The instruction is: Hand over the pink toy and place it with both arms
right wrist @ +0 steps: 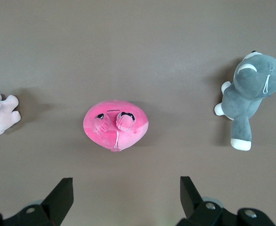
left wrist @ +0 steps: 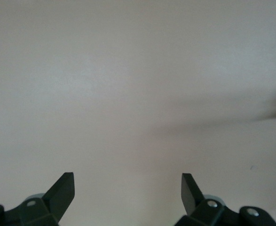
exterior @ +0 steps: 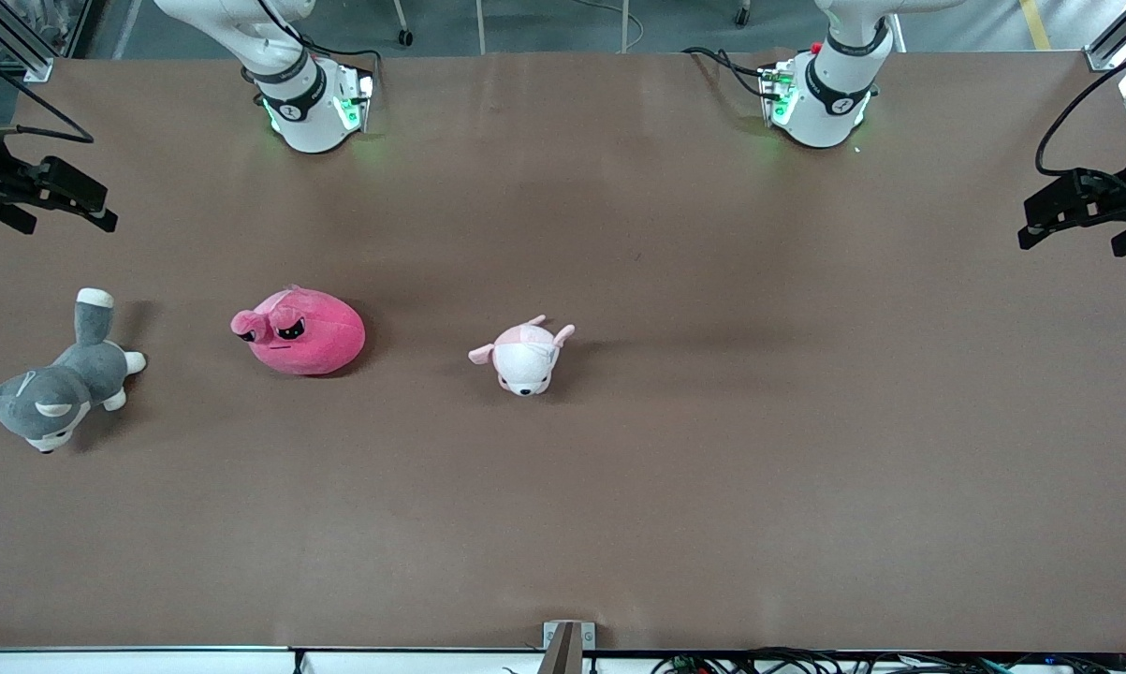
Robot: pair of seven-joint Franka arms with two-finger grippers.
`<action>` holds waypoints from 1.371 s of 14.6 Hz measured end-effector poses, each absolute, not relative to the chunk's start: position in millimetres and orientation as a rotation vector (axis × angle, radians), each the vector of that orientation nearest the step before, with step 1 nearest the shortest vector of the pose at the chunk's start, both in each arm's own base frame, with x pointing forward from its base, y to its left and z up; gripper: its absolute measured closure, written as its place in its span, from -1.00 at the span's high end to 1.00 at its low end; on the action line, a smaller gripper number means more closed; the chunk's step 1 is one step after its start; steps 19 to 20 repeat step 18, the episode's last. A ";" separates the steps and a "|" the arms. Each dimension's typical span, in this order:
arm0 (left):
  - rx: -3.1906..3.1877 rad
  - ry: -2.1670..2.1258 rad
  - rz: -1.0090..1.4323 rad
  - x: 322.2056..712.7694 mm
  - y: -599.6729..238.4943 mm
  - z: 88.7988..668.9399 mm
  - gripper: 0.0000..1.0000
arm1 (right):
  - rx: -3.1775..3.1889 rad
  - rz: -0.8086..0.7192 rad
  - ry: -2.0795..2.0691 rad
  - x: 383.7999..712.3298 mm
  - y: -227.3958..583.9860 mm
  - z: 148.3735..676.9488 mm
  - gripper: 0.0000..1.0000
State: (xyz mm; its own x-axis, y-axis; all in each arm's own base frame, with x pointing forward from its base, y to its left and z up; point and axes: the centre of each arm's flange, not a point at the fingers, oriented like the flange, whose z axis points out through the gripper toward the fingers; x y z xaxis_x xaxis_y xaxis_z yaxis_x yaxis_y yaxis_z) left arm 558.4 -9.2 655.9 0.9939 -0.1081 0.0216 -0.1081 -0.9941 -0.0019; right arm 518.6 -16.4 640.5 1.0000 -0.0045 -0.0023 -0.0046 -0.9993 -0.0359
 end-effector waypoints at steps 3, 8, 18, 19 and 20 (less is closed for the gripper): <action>-3.137 0.159 -0.035 558.4 -5.2 656.1 1.00 | -3.115 0.005 -0.002 514.3 -14.6 654.3 1.00; -3.137 0.160 -0.035 558.4 -5.6 656.3 1.00 | -3.120 0.029 -0.006 507.6 -14.2 664.3 1.00; -3.140 0.098 -0.035 558.4 -6.2 656.3 1.00 | -3.119 0.044 -0.004 507.4 -14.8 661.6 1.00; -3.140 0.098 -0.035 558.4 -6.2 656.3 1.00 | -3.119 0.044 -0.004 507.4 -14.8 661.6 1.00; -3.140 0.098 -0.035 558.4 -6.2 656.3 1.00 | -3.119 0.044 -0.004 507.4 -14.8 661.6 1.00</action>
